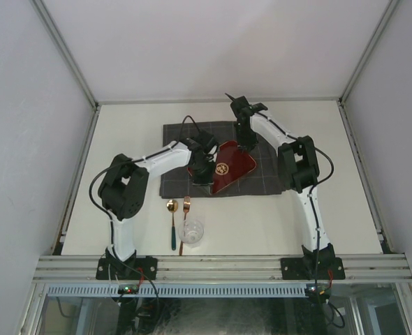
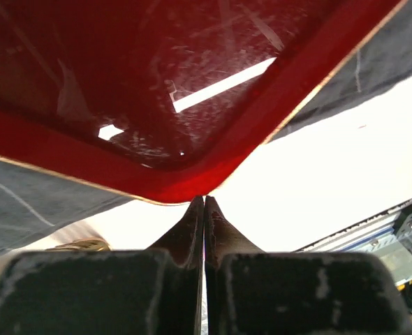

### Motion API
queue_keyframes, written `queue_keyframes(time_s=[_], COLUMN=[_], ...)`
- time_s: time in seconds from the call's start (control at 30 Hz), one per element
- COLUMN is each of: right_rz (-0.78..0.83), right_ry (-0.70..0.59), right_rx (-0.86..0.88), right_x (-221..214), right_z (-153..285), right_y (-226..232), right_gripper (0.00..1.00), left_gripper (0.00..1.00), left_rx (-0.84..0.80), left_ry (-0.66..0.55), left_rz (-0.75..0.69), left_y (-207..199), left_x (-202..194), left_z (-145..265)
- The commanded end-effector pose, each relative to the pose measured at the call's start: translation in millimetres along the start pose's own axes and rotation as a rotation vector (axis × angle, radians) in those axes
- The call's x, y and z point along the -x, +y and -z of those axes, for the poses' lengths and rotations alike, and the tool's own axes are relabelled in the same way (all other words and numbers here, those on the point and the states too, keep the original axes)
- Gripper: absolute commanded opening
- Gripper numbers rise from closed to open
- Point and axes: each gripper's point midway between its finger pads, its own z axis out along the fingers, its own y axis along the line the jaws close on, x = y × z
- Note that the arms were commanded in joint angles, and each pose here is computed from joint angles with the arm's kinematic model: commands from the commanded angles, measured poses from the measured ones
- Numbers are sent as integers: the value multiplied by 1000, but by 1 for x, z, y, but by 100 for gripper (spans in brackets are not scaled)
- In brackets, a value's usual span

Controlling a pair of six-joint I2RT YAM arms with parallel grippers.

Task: Set the dinner table for one person
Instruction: Place the plate on the napkin, then adjust the plate at the center of the board.

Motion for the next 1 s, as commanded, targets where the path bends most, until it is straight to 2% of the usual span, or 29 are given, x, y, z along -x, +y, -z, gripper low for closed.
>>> queue_keyframes(time_s=[0.0, 0.2, 0.37, 0.43, 0.6, 0.67, 0.77, 0.97], right_rz=[-39, -59, -80, -85, -89, -94, -100, -115], right_ry=[-121, -152, -180, -187, -177, -167, -152, -128], right_rx=[19, -15, -31, -39, -49, -50, -44, -42], right_x=[25, 17, 13, 12, 1, -6, -16, -35], right_z=[35, 55, 66, 71, 75, 73, 69, 62], right_y=[7, -7, -16, -18, -23, -24, -24, -26], right_gripper=[25, 26, 31, 32, 34, 34, 33, 32], left_gripper=[0, 0, 1, 11, 46, 53, 56, 56], left_rx=[-71, -66, -22, -12, 2, 9, 25, 93], left_ry=[-37, -51, -93, -111, -163, -180, -186, -174], left_rz=[-55, -60, -67, -71, -49, -34, 9, 74], left_y=[-17, -16, -11, -11, 0, 9, 29, 70], left_x=[3, 4, 14, 18, 39, 48, 63, 87], left_z=[15, 16, 26, 33, 52, 58, 62, 62])
